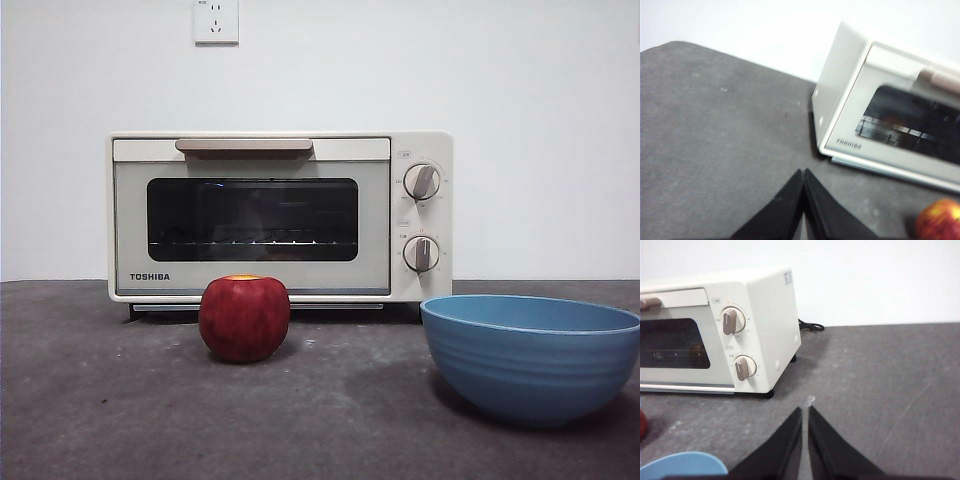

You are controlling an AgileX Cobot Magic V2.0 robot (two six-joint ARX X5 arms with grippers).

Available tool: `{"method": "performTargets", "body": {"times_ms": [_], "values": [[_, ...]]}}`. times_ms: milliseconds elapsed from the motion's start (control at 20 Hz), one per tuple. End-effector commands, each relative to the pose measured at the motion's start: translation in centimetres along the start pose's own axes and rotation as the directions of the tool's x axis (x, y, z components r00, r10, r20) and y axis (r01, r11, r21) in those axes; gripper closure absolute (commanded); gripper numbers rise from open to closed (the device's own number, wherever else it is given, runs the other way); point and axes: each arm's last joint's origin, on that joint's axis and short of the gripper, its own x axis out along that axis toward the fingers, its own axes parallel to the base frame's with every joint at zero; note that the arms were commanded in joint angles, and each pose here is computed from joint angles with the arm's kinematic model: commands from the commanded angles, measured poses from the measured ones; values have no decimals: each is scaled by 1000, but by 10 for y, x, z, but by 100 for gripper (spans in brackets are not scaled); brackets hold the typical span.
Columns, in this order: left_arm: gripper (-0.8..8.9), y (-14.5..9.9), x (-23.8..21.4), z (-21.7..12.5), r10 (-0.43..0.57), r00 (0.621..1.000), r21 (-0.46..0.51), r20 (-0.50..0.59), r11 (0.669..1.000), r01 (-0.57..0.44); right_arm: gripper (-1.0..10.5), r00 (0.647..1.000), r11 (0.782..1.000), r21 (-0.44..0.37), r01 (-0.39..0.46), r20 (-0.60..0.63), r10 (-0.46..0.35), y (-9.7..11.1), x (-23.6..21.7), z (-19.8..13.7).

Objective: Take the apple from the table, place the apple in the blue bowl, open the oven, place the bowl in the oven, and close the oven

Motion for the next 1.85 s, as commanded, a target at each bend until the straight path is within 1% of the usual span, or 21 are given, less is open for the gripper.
{"method": "performTargets", "body": {"times_ms": [50, 150, 300, 350, 450, 550, 650, 850, 1000, 1200, 1400, 1500, 1600, 1700, 1750, 1850], "values": [[806, 2, 1, -4, 6, 1000, -127, -10, 992, -7, 942, 1000, 995, 103, 1, -27, 2, 0, 0, -3], [806, 0, 0, -1, -11, 1000, -173, -20, 985, 8, 942, 999, 985, 174, -13, -36, 19, 0, 0, -4], [806, -6, -4, 9, -83, 996, -180, -29, 981, 76, 943, 999, 972, 232, -24, -31, 32, 2, -2, 3], [806, -9, -5, 14, -105, 994, -180, -34, 979, 97, 943, 999, 972, 234, -23, -35, 32, 3, -3, 7], [806, -13, -9, 23, -112, 993, -182, -49, 978, 101, 943, 998, 971, 237, -15, -51, 28, 5, -7, 15], [806, -17, -13, 34, -115, 990, -175, -77, 979, 100, 943, 997, 972, 236, -2, -77, 20, 8, -11, 26], [806, -21, -15, 43, -140, 983, -157, -118, 980, 121, 943, 995, 973, 230, 6, -100, 18, 10, -14, 36], [806, -30, -15, 60, -200, 951, -121, -234, 977, 176, 943, 985, 976, 216, -10, -168, 48, 16, -15, 60], [806, -35, -12, 70, -234, 912, -103, -336, 972, 211, 943, 964, 979, 197, -56, -246, 105, 21, -13, 78], [806, -42, -7, 83, -273, 855, -101, -440, 962, 255, 943, 909, 975, 174, -136, -370, 192, 28, -6, 99], [806, -50, -2, 92, -335, 785, -107, -521, 938, 329, 943, 832, 964, 143, -223, -488, 265, 36, 4, 119], [806, -54, -2, 96, -349, 755, -103, -555, 930, 354, 943, 791, 956, 129, -262, -538, 290, 41, 9, 128], [806, -59, -3, 99, -365, 724, -98, -585, 918, 384, 943, 748, 944, 120, -309, -582, 319, 47, 13, 137], [806, -66, -5, 104, -385, 682, -95, -623, 902, 422, 943, 692, 920, 114, -375, -627, 359, 56, 19, 145], [806, -68, -6, 106, -393, 666, -91, -635, 893, 440, 943, 672, 912, 111, -396, -641, 370, 60, 22, 146], [806, -72, -7, 109, -409, 657, -89, -633, 881, 464, 943, 645, 903, 100, -418, -667, 372, 66, 28, 143]]}}
